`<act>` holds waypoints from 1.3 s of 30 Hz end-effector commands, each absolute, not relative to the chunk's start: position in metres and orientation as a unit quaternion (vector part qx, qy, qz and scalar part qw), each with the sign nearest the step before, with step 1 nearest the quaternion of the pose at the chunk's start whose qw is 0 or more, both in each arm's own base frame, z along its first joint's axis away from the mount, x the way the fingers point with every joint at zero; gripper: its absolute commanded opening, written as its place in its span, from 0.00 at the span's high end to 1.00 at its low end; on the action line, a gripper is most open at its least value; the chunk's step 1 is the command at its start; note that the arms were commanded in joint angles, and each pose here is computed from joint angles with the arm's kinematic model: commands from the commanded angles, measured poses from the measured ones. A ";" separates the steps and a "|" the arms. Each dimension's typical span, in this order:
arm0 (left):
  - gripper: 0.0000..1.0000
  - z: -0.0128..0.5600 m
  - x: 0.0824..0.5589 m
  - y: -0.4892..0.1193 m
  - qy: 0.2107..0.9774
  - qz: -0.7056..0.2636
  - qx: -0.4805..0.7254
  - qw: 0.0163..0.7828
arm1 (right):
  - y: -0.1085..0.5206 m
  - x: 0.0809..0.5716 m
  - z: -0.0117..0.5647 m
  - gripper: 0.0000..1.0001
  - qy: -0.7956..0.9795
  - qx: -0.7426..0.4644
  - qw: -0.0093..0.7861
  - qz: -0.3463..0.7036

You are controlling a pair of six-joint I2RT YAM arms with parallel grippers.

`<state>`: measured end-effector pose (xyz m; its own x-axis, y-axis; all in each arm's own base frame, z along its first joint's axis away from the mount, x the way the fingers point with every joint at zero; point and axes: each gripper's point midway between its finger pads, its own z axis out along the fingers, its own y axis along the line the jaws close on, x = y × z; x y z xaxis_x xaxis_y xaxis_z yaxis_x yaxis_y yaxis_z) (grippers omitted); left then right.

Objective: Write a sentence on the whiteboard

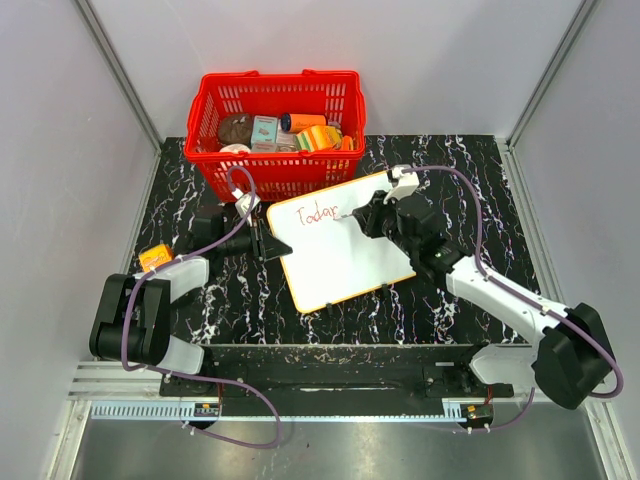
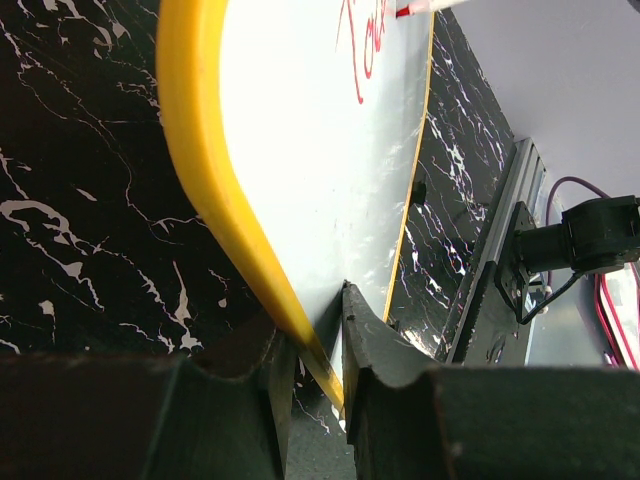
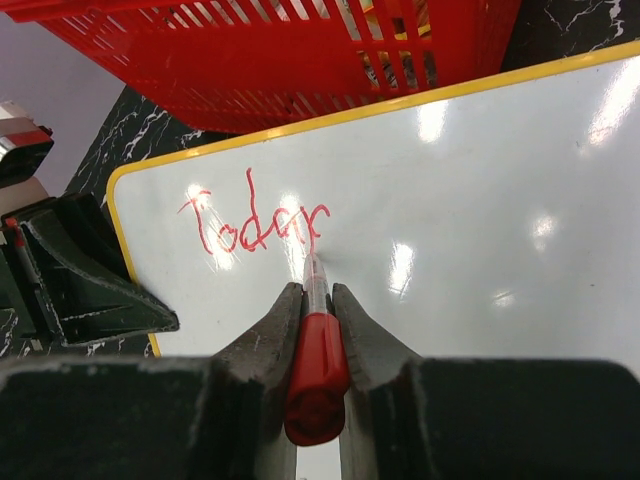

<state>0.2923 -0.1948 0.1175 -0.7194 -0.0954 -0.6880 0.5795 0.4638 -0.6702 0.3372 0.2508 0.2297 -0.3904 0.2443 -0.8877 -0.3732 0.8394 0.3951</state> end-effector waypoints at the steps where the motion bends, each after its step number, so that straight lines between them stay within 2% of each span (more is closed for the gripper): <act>1: 1.00 0.103 0.293 -0.194 0.789 -0.459 0.188 0.364 | 0.246 0.329 0.221 1.00 0.793 -0.043 0.538 0.281; 6: 1.00 0.103 0.293 -0.194 0.788 -0.459 0.188 0.364 | 0.246 0.322 0.221 1.00 0.793 -0.049 0.534 0.289; 17: 1.00 0.104 0.293 -0.194 0.788 -0.459 0.189 0.365 | 0.237 0.335 0.280 1.00 0.749 -0.022 0.594 0.292; 28: 1.00 0.104 0.294 -0.194 0.788 -0.458 0.189 0.364 | 0.237 0.363 0.281 1.00 0.756 -0.011 0.603 0.255; 39: 1.00 0.104 0.293 -0.195 0.788 -0.459 0.189 0.364 | 0.240 0.368 0.265 1.00 0.768 -0.016 0.591 0.245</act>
